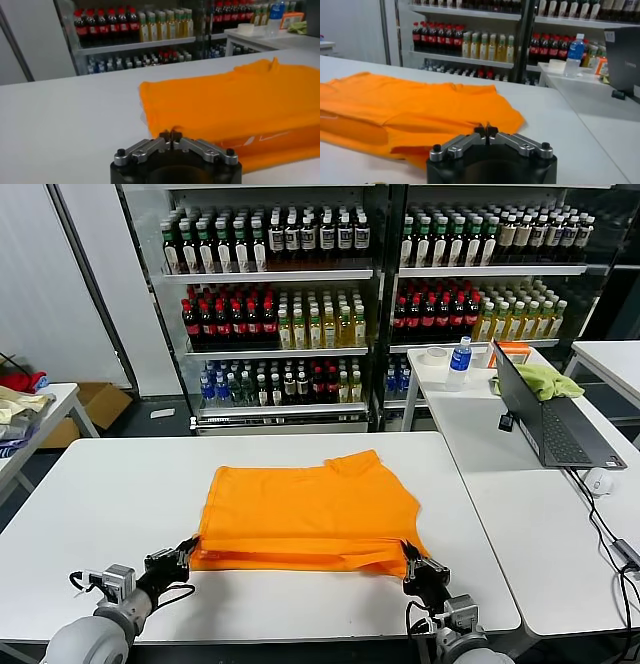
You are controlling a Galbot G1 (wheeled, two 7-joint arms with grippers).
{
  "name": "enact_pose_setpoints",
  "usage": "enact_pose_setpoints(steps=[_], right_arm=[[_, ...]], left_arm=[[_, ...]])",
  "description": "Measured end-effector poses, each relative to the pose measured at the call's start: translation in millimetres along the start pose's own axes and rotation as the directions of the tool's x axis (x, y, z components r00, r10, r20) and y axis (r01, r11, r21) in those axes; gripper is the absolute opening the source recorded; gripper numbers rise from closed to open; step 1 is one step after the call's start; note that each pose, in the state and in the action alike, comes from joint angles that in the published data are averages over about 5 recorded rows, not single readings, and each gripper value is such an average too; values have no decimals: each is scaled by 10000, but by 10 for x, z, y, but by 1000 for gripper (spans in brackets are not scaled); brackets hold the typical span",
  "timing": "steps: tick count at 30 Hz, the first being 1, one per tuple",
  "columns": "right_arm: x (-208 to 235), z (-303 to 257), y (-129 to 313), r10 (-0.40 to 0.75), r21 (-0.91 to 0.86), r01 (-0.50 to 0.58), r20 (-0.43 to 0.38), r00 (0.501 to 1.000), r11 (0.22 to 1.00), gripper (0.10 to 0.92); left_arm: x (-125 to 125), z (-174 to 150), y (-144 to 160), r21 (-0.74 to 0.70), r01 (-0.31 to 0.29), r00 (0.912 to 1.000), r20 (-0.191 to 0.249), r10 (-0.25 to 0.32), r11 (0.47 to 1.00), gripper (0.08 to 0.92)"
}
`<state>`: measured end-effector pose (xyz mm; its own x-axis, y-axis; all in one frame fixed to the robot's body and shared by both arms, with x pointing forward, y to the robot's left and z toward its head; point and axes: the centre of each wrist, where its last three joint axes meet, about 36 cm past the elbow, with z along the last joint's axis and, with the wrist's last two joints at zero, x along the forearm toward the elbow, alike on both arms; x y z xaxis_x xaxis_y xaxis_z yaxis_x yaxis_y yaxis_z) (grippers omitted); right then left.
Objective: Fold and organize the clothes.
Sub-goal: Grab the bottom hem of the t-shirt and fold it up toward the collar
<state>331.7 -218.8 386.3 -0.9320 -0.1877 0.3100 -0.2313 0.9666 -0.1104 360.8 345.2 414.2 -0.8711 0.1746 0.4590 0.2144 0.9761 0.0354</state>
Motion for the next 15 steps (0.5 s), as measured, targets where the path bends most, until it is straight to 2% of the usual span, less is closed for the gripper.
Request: enact_pose_setpoints(steps=[15], right_arm=[[-206,66,6,-57,206,61,-183,9998,9998,125]], left_arm=[[-290,10,91,108,-129,9999,79,128,9999,80]])
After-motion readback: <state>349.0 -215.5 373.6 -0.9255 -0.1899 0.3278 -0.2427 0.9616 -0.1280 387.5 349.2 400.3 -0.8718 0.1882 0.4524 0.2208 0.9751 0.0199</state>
